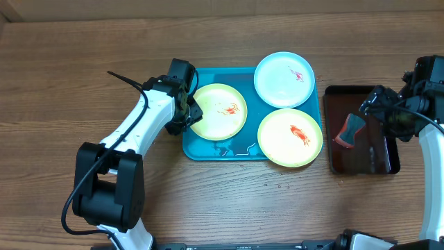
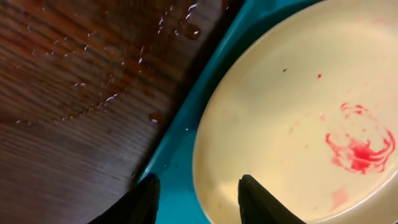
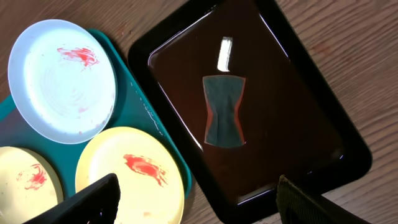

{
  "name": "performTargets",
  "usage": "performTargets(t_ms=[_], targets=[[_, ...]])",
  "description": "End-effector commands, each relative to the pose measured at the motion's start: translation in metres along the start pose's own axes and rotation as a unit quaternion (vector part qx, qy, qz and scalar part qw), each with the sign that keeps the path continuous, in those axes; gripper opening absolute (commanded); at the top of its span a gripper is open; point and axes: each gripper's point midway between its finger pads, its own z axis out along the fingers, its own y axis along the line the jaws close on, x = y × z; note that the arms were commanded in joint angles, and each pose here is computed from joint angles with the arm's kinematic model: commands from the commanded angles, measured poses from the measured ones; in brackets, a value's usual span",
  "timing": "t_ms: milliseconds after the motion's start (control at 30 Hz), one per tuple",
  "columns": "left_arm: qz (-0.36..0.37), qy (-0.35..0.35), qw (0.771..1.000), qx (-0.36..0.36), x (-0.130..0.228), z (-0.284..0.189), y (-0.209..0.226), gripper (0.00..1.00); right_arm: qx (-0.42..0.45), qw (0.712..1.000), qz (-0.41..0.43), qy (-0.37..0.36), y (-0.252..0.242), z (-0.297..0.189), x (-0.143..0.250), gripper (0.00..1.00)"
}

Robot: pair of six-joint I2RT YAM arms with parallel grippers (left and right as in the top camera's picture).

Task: Clean dirty plates on tray and stack at the side
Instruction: 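Move left gripper to the rim of the left yellow plate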

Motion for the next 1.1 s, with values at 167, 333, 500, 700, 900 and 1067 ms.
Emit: performTargets(t_ms=[167, 333, 500, 700, 900, 1067], targets=[[0.004, 0.021, 1.0, -0.013, 0.005, 0.03, -0.005, 0.36, -0.007, 1.0, -0.013, -0.011, 0.004, -0.007, -0.006, 0.82], [0.011, 0.013, 1.0, -0.014, 0.002, 0.031, -0.006, 0.36, -0.007, 1.0, -0.013, -0.011, 0.004, -0.007, -0.006, 0.82], [0.021, 0.002, 1.0, -0.016, -0.002, 0.031, -0.007, 0.24, -0.007, 1.0, -0.013, -0.011, 0.004, -0.007, -0.006, 0.81], [0.025, -0.017, 0.999, -0.025, -0.006, 0.033, -0.005, 0.21, 0.001, 1.0, -0.012, -0.002, 0.0, 0.001, -0.001, 0.79], [0.027, -0.023, 0.999, -0.029, -0.007, 0.035, -0.003, 0.19, 0.011, 1.0, -0.01, 0.02, -0.005, 0.015, 0.004, 0.77], [0.048, -0.03, 0.998, -0.02, -0.007, 0.041, -0.006, 0.26, 0.019, 0.999, -0.01, 0.042, -0.007, 0.029, 0.007, 0.77]])
